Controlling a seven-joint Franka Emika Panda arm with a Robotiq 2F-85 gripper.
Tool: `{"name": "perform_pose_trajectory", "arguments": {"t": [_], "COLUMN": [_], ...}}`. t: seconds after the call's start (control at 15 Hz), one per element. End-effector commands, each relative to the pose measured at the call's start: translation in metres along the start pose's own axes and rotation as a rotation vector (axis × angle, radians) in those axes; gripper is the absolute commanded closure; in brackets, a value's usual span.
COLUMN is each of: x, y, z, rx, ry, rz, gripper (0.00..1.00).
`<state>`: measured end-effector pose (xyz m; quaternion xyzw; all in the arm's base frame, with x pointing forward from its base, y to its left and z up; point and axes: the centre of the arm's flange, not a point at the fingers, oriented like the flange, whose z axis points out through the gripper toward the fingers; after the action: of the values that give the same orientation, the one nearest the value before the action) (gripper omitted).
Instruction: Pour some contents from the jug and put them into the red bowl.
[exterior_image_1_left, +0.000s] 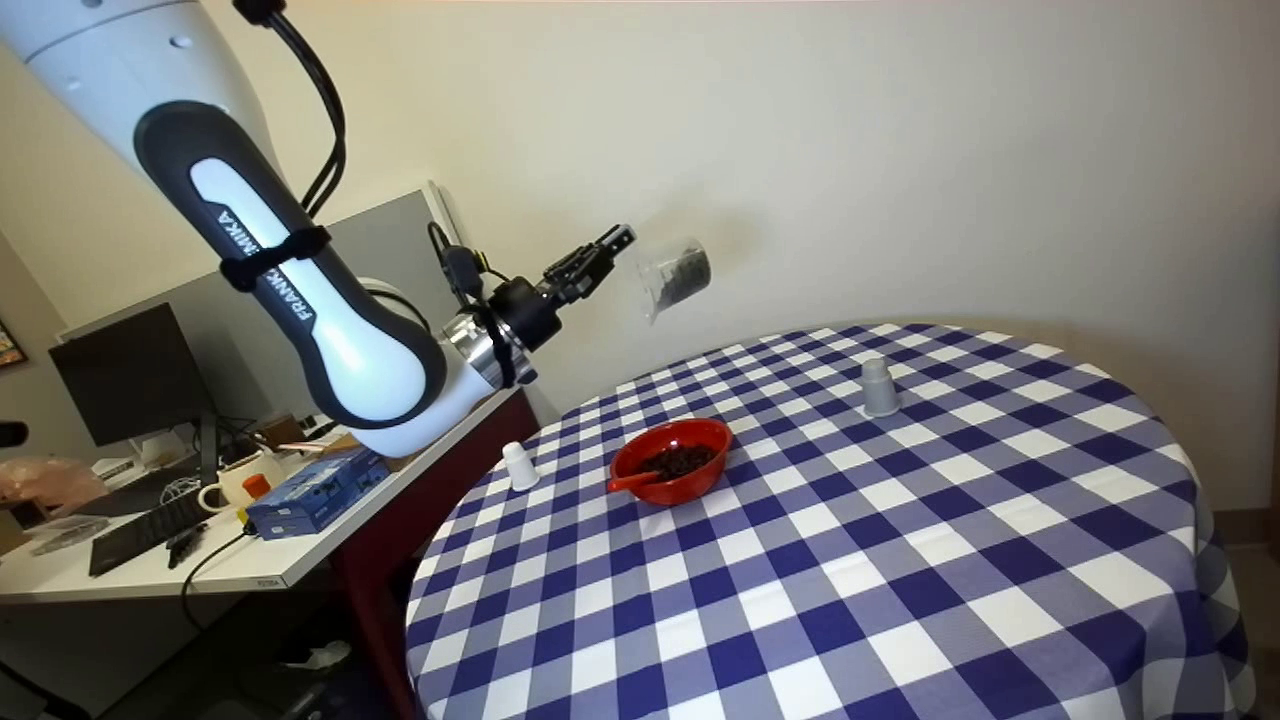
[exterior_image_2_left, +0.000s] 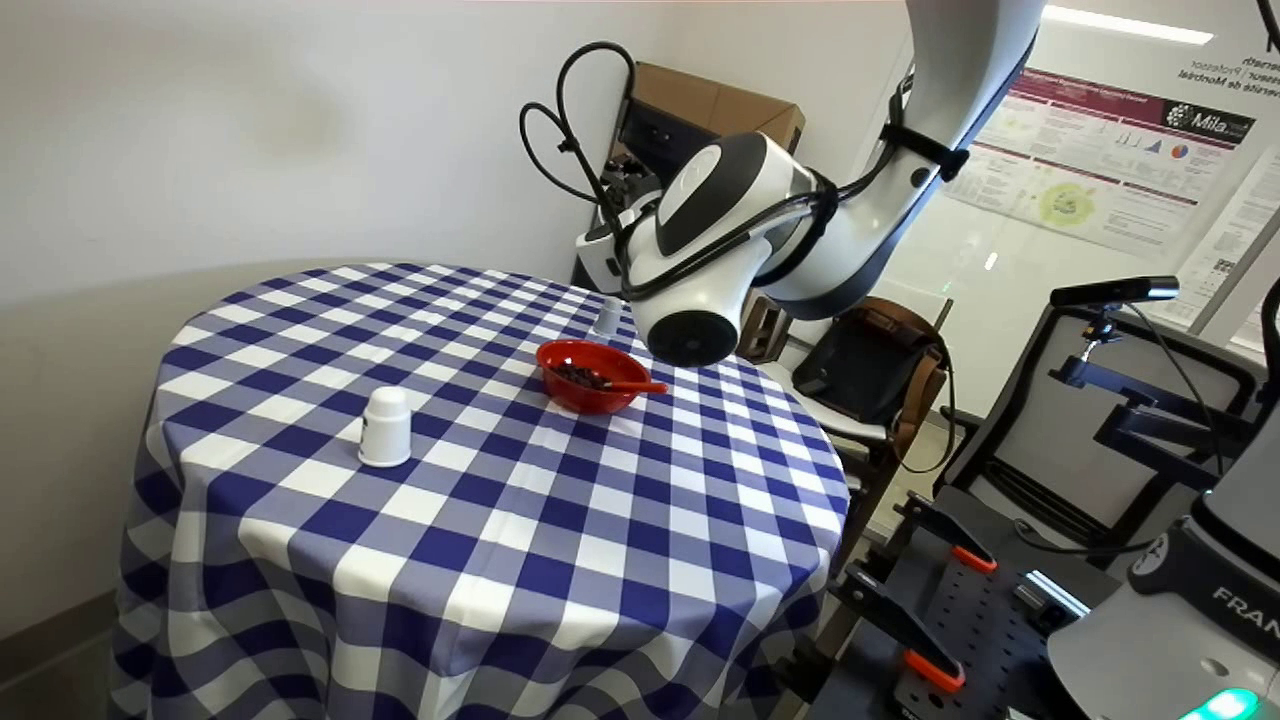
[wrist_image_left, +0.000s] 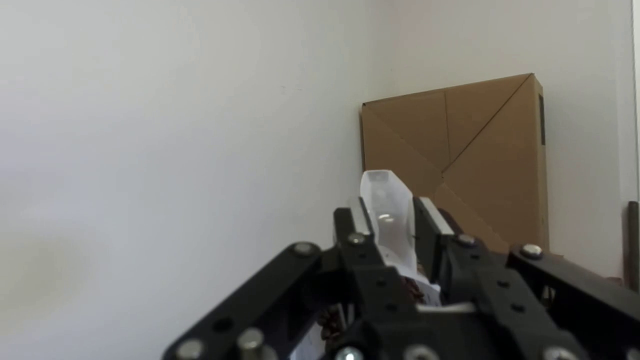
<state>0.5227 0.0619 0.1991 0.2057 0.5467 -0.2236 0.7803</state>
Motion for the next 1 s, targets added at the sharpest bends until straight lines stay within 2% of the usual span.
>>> {"name": "perform_pose_trajectory", "arguments": {"t": [0.0,0.93], "x": [0.003,0.011], "y": [-0.009,-0.021], "z": [0.001,0.000], "rx": [-0.037,-0.085], "ry": [-0.043,-0.090], "rz": [0.017,0.031], "gripper": [0.88,0.88]}}
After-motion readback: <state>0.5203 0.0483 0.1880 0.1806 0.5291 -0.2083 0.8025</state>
